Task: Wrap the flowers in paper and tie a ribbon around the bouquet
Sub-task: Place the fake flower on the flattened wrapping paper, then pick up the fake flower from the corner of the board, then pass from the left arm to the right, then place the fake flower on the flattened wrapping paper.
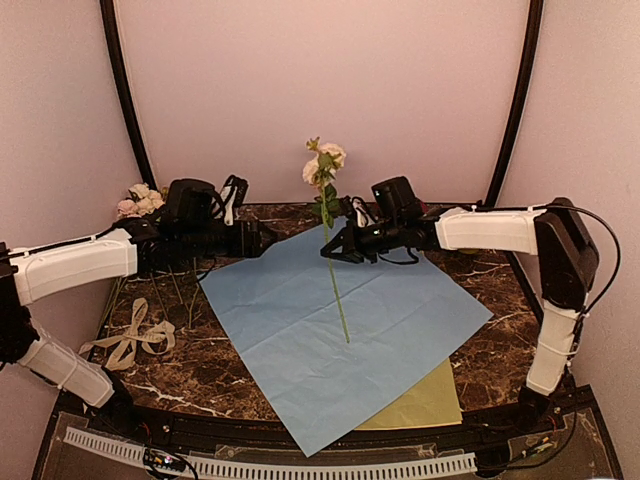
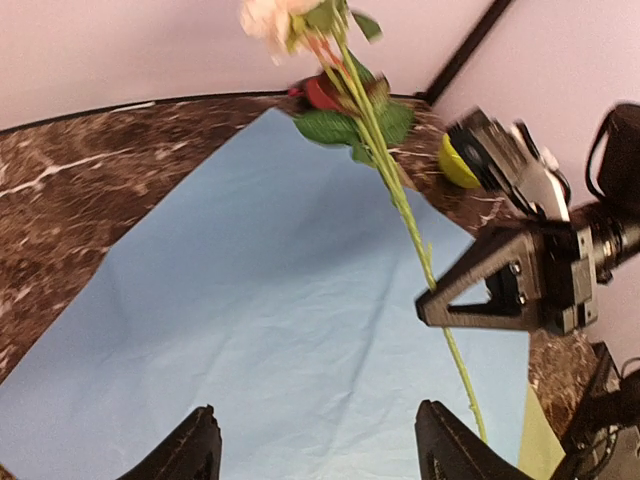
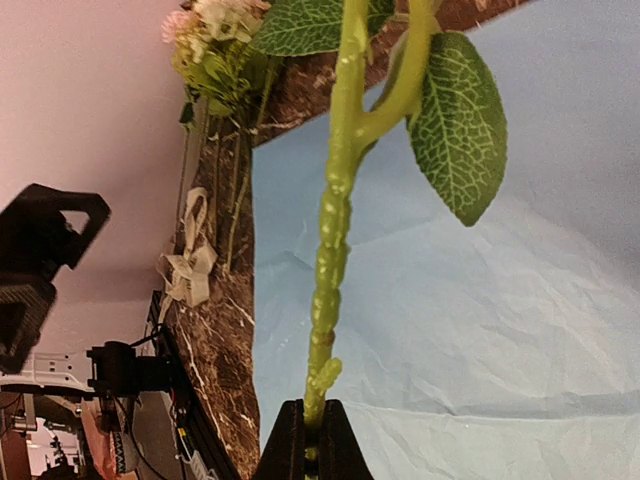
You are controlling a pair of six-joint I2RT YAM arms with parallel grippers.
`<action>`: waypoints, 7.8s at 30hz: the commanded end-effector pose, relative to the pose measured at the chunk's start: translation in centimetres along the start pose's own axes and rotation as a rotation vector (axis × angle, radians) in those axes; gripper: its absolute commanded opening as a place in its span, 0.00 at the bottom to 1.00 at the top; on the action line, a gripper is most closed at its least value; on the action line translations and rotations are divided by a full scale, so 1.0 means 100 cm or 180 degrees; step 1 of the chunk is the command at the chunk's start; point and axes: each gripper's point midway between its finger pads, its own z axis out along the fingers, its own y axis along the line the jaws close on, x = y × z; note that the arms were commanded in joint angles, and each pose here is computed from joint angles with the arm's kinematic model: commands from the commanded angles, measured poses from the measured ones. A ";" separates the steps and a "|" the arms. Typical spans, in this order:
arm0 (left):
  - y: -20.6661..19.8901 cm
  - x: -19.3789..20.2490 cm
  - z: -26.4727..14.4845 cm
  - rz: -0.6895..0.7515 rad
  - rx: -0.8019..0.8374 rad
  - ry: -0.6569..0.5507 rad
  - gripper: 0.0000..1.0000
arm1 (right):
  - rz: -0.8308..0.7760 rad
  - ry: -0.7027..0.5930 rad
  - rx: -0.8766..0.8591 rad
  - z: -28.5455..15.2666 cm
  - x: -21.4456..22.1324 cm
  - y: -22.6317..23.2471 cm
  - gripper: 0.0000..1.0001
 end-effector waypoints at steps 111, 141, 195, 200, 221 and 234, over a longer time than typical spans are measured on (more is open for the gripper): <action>0.338 0.063 -0.018 -0.1798 -0.2397 0.0383 0.27 | -0.0112 -0.0372 0.1751 -0.058 0.028 -0.100 0.54; 0.357 0.062 -0.028 -0.1653 -0.2644 0.0447 0.00 | -0.0151 -0.0332 0.1824 -0.064 0.030 -0.101 0.54; -0.018 -0.034 0.007 -0.0340 -0.0125 -0.0729 0.73 | -0.0703 -0.0540 0.0070 -0.004 0.018 0.072 0.00; 0.061 0.008 0.010 -0.0765 -0.0882 -0.0235 0.80 | -0.0331 -0.0220 0.0414 0.023 0.040 0.019 0.00; 0.126 0.041 0.000 -0.0665 -0.1569 0.0110 0.80 | 0.0254 0.0147 0.0782 0.062 0.077 -0.059 0.25; 0.162 0.044 -0.016 -0.0815 -0.1807 0.0179 0.81 | -0.0275 -0.0336 0.1359 -0.005 0.040 -0.039 0.47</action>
